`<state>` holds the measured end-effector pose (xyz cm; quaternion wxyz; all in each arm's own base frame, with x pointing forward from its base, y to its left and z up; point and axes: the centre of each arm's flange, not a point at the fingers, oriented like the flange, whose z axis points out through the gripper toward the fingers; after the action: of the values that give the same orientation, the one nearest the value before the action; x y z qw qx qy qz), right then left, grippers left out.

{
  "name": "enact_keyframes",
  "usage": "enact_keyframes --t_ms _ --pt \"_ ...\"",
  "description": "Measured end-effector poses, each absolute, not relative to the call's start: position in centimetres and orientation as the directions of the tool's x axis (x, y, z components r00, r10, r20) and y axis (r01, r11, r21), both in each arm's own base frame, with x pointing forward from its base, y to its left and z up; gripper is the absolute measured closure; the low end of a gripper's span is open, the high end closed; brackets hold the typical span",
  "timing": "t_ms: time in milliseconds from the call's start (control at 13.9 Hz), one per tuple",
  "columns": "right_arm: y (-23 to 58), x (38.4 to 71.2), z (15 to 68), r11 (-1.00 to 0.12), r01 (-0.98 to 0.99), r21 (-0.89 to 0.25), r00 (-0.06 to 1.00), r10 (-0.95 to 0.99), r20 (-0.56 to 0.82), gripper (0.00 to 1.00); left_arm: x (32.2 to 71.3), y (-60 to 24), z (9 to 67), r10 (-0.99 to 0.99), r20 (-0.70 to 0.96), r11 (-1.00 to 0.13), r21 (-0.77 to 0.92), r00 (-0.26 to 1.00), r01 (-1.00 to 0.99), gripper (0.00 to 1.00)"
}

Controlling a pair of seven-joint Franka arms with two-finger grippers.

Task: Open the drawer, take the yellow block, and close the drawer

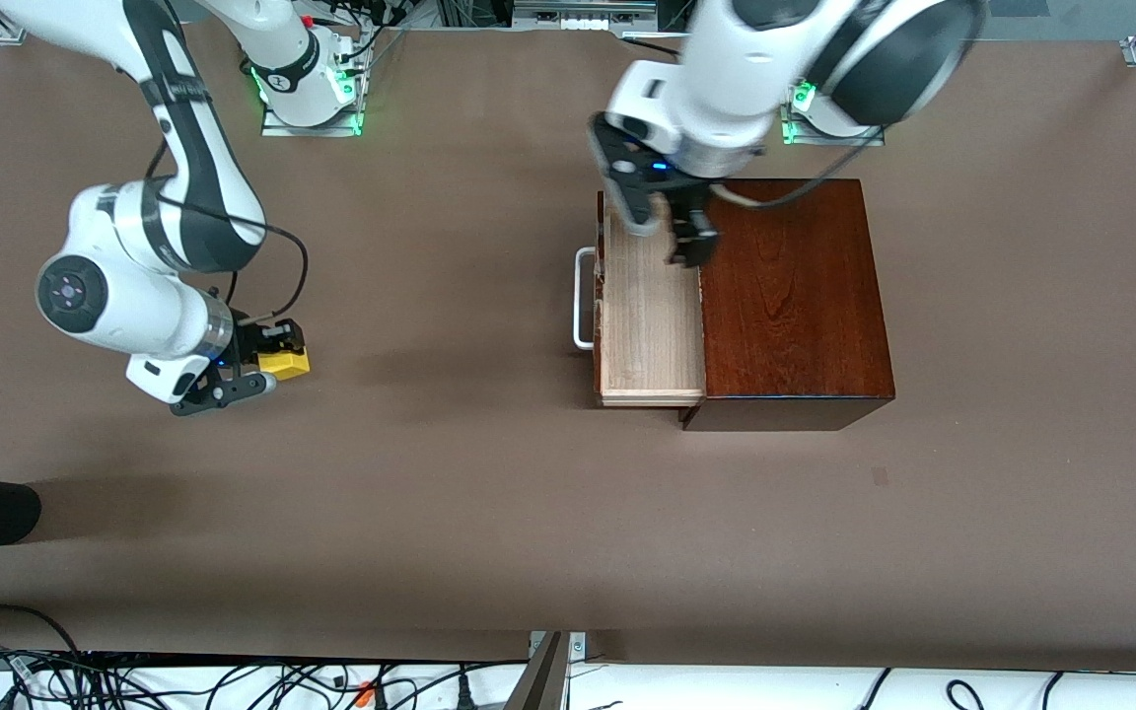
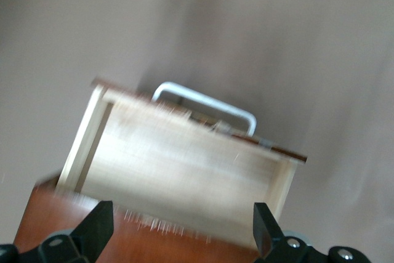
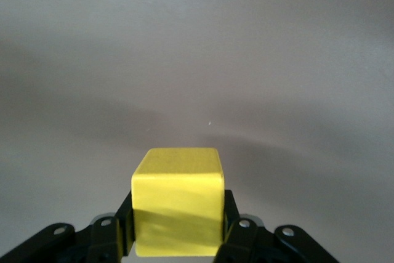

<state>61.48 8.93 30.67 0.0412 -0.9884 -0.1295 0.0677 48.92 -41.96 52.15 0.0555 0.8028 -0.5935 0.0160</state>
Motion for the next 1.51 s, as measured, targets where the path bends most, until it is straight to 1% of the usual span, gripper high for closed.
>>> enact_keyframes --t_ms 216,432,792,1008,1512 --pt "8.2 61.1 26.1 -0.977 0.198 -0.083 0.965 0.209 -0.157 0.45 46.5 -48.6 48.7 -0.985 0.066 -0.153 0.056 0.157 -0.987 0.0" --pt "8.0 61.2 23.3 -0.985 0.155 -0.073 0.972 0.165 -0.169 0.45 45.3 -52.4 44.4 -0.999 0.028 -0.026 0.015 0.026 -1.0 0.0" --pt "7.0 61.3 21.2 -0.99 0.122 -0.067 0.976 0.131 -0.172 0.45 46.4 -53.4 38.2 -0.998 -0.044 0.041 -0.002 -0.04 -0.999 0.0" --pt "6.4 61.3 20.4 -0.991 0.115 -0.063 0.976 0.125 -0.178 0.45 46.2 -54.0 34.9 -0.995 -0.078 0.062 0.016 -0.063 -0.998 0.0" --pt "6.3 61.5 20.7 -0.99 0.138 -0.042 0.976 0.143 -0.167 0.45 45.6 -54.4 33.1 -0.982 -0.159 0.112 -0.038 -0.104 -0.993 0.0"
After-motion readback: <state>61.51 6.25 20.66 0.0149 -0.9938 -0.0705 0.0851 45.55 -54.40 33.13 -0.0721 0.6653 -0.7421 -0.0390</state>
